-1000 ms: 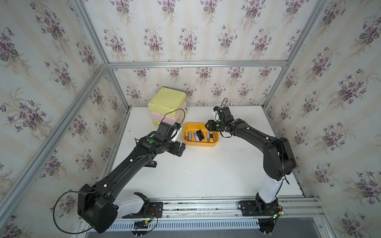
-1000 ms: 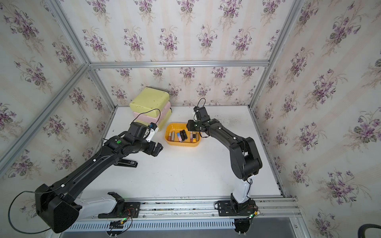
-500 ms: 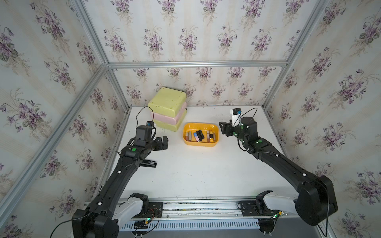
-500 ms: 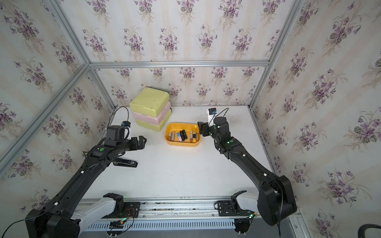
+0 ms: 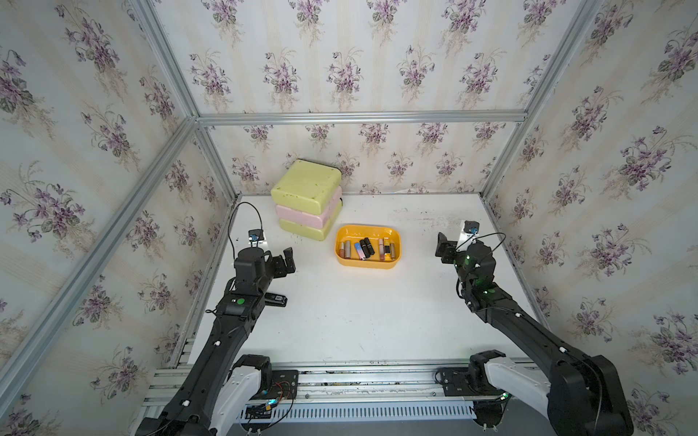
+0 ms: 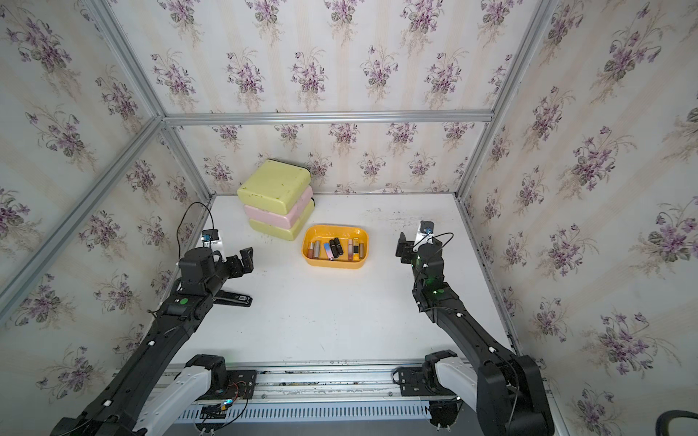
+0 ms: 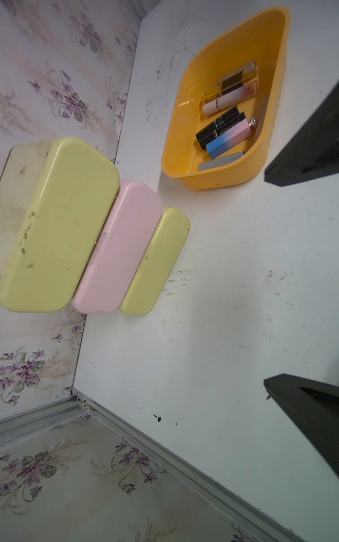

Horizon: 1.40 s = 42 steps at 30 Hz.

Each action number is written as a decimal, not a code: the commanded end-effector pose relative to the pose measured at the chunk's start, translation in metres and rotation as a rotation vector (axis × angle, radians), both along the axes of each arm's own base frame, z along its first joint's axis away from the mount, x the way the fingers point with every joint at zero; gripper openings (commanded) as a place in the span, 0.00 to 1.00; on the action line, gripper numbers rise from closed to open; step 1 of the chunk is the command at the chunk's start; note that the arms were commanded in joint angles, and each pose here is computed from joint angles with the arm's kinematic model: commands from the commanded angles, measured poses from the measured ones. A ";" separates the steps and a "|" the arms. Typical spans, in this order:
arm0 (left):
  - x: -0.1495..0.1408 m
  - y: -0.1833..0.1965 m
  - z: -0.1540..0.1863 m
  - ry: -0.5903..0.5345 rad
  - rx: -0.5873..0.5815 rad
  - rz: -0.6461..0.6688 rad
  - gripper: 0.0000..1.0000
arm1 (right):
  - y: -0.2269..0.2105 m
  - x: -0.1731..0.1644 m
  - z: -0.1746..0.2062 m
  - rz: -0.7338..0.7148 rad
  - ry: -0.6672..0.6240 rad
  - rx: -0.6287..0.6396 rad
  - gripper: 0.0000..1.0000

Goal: Put the lipstick into the storage box
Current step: Reset both arms

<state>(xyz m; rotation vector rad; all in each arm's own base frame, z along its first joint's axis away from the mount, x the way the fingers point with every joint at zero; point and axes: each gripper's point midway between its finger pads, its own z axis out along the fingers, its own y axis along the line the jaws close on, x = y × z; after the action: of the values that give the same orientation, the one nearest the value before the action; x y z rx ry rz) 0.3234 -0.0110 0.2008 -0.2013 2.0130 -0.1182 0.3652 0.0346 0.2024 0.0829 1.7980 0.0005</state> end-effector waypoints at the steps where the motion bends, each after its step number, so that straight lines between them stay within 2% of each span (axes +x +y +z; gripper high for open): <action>1: 0.009 0.015 0.004 -0.055 0.016 0.059 1.00 | -0.016 0.003 0.006 -0.047 -0.057 0.040 0.87; 14: 0.010 0.064 -0.023 -0.036 -0.048 0.204 1.00 | -0.036 0.021 -0.039 -0.070 0.007 -0.001 0.86; 22: 0.019 0.077 -0.036 -0.027 0.003 0.189 1.00 | -0.033 0.025 -0.070 -0.047 0.005 -0.021 0.85; 30: 0.032 0.083 -0.055 -0.017 0.062 0.153 1.00 | -0.032 0.017 -0.075 -0.035 -0.057 -0.030 0.85; 37: 0.046 0.079 -0.078 -0.020 0.063 0.107 1.00 | -0.032 0.016 -0.076 -0.034 -0.062 -0.027 0.84; 42: 0.053 0.075 -0.082 -0.066 0.060 0.080 1.00 | -0.033 0.014 -0.076 -0.039 -0.071 -0.026 0.85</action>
<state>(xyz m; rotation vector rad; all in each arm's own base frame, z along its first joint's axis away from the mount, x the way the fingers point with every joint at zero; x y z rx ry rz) 0.3642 0.0668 0.0989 -0.2908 2.0405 -0.0044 0.3784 0.0017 0.1176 0.0953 1.7646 -0.0498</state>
